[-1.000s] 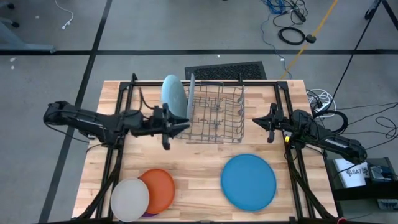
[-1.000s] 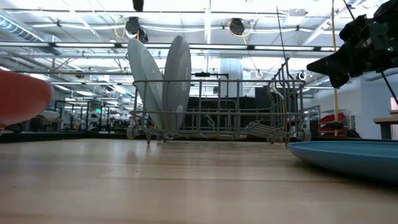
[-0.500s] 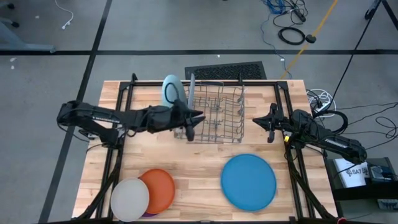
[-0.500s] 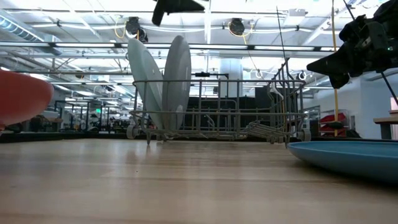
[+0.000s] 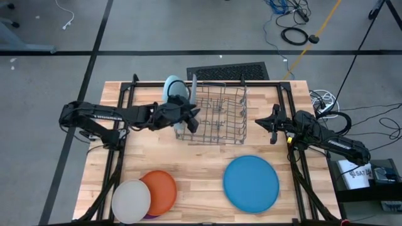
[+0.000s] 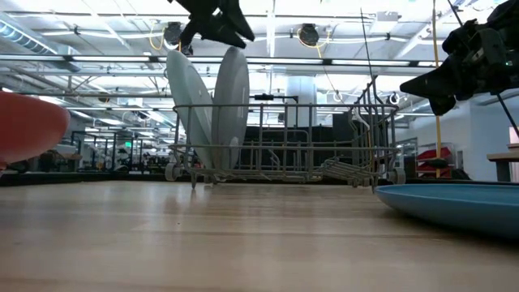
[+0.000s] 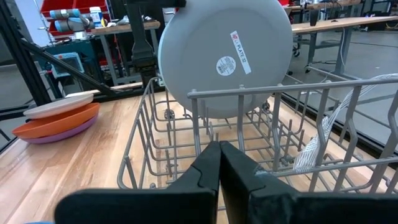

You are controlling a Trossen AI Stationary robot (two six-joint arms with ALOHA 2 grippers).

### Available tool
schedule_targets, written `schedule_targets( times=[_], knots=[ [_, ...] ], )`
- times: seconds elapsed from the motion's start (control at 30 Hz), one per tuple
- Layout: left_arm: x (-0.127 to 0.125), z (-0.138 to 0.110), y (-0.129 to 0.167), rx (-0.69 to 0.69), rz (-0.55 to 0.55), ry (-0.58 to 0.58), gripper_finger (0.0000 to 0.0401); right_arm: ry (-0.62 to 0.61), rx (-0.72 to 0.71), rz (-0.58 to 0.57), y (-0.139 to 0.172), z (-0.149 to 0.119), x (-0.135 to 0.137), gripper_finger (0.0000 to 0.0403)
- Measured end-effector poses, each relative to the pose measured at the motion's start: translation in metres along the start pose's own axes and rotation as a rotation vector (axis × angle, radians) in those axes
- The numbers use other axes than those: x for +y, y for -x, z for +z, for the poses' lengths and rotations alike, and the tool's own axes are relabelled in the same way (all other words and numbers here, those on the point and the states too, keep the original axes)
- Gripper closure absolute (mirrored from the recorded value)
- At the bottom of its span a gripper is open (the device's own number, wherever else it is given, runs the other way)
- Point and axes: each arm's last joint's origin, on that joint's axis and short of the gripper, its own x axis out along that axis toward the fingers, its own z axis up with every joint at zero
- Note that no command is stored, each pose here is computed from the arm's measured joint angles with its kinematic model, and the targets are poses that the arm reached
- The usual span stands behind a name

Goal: Sort dishes
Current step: Put the gray plate into the dish rack

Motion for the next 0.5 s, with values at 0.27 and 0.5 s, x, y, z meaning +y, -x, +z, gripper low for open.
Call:
schedule_targets(
  times=[0.27,0.5],
  knots=[
    [-0.002,-0.004,0.006,-0.025,0.119,-0.014,0.0281,0.004,0.0,0.0,0.0,0.0,0.0,0.0399],
    [0.0,0.001,0.022,-0.087,0.192,-0.036,0.0281,0.005,0.002,0.0,0.0,0.0,0.0,0.0399]
  ],
)
